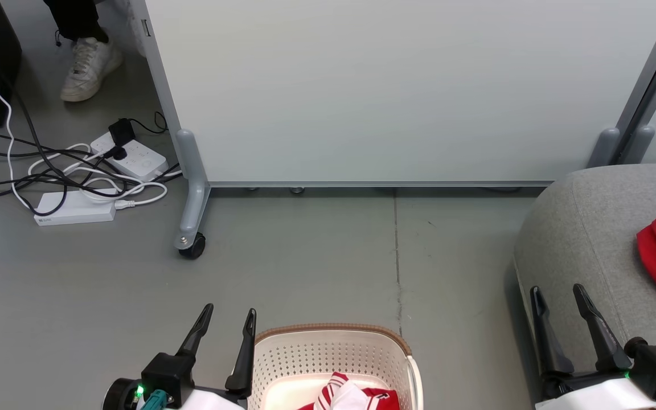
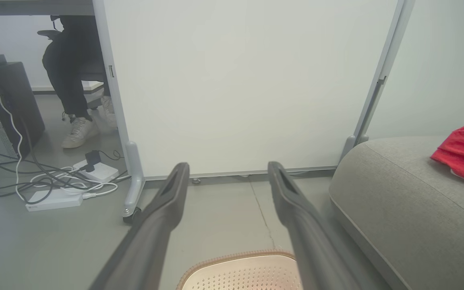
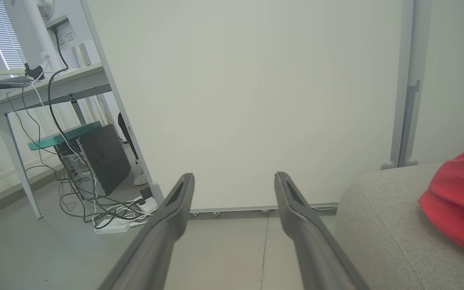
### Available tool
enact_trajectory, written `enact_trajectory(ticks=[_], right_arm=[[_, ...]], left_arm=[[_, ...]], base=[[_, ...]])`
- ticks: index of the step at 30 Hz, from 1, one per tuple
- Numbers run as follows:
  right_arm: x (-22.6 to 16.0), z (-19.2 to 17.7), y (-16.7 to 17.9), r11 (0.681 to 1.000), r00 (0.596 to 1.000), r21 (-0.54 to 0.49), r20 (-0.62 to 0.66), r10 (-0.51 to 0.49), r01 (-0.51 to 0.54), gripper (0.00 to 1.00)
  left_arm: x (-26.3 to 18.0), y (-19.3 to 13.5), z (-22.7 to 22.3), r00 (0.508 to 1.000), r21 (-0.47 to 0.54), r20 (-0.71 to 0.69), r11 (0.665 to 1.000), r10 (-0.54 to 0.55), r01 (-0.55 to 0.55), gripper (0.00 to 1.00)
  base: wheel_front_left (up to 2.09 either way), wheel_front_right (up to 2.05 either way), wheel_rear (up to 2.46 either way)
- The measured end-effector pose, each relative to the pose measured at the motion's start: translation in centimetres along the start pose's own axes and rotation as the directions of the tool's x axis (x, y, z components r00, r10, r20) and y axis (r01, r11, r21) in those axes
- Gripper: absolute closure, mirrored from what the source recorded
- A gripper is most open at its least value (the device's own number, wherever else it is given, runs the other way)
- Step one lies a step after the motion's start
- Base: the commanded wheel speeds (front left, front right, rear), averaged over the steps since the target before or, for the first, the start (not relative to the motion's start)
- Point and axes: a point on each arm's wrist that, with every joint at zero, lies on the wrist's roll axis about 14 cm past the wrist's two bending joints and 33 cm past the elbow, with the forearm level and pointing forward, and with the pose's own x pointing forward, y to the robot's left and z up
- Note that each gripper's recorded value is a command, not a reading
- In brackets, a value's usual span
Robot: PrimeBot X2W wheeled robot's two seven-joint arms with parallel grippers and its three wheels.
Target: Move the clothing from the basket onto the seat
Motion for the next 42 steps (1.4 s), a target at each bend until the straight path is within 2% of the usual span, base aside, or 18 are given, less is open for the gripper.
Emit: enact_trajectory(ticks=[28, 35, 42], right_arm=[[0.0, -0.1, -0.3, 1.000, 1.000, 0.004, -0.002, -0.014, 0.014, 0.00], [0.1, -0.6, -1.1, 0.999, 0.999, 0.002, -0.016, -0.033, 0.033, 0.00], [0.6, -1.7, -3.3, 0.997, 0.996, -0.051, -0.058, -0.069, 0.066, 0.00]], left_arm=[[0.1, -0.2, -0.6, 1.000, -0.008, -0.020, 1.000, -0.014, 0.014, 0.00], [0.5, -1.0, -1.7, 0.997, -0.016, -0.057, 0.999, -0.046, 0.045, 0.00], [2.3, -2.8, -3.9, 0.985, -0.027, -0.126, 0.992, -0.122, 0.120, 0.00]], base=[[0.00, 0.00, 0.00], [0.00, 0.00, 0.00], [0.00, 0.00, 0.00]])
